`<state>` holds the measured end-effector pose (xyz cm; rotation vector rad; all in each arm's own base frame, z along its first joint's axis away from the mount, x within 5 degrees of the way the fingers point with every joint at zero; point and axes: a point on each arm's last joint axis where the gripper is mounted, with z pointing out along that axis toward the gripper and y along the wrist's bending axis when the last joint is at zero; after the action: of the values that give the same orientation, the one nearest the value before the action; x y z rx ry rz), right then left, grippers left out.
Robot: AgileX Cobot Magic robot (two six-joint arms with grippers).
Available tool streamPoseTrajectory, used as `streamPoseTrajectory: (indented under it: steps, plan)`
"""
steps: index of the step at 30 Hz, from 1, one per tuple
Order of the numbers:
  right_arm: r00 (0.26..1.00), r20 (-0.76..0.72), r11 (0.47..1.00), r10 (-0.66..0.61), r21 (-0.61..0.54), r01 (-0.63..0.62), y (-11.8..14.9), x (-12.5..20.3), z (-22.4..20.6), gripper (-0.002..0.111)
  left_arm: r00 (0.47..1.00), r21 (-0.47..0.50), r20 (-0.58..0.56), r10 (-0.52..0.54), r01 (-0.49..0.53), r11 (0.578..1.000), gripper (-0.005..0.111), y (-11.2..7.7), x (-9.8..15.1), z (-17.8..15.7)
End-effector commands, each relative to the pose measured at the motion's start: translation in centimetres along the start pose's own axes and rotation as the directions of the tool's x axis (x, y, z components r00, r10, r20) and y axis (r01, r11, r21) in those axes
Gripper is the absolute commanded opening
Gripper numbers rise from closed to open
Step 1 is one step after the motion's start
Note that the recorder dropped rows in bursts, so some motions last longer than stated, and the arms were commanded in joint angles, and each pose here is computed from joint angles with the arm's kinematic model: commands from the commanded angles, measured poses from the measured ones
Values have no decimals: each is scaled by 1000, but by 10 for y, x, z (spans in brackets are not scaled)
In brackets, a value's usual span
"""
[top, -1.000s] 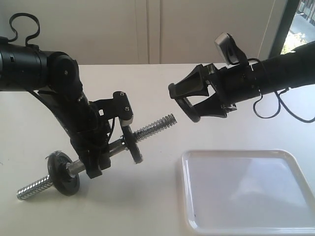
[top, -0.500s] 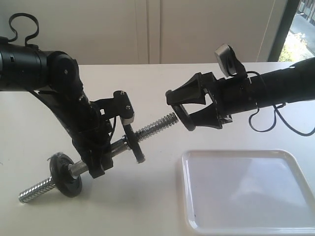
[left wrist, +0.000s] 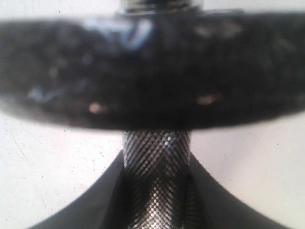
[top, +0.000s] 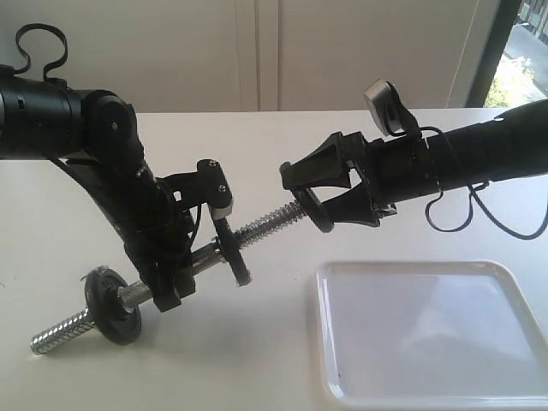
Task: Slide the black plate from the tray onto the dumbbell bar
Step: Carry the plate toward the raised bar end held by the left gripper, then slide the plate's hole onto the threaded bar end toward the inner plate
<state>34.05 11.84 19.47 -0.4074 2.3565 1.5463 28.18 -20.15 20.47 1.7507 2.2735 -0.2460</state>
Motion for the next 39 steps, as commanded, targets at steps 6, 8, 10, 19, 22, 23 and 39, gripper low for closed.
streamPoseTrajectory:
  steps: [6,8,10,19,22,23,39]
  plan:
    - [999,-16,998,-33,-47,32,8,1,0,0,994,-34,109,-28,32,999,0,-2,-11,-29]
    - [999,-18,998,-42,-46,41,8,1,0,0,994,-34,109,-28,32,999,0,-2,-11,-29]
    - [998,-21,997,-59,-44,58,8,1,0,0,994,-34,109,-28,32,999,0,-2,-11,-29]
    - [996,-46,997,-72,-33,71,7,4,0,0,994,-34,109,-28,32,999,0,-2,-11,-29]
    - [996,-46,997,-72,-33,71,7,4,0,0,994,-34,109,-28,32,999,0,-2,-11,-29]
    - [996,-46,997,-72,-33,71,7,4,0,0,994,-34,109,-28,32,999,0,-2,-11,-29]
    - [997,-28,996,65,-57,-67,-18,5,13,0,993,-33,112,-31,35,999,0,-2,-12,-29]
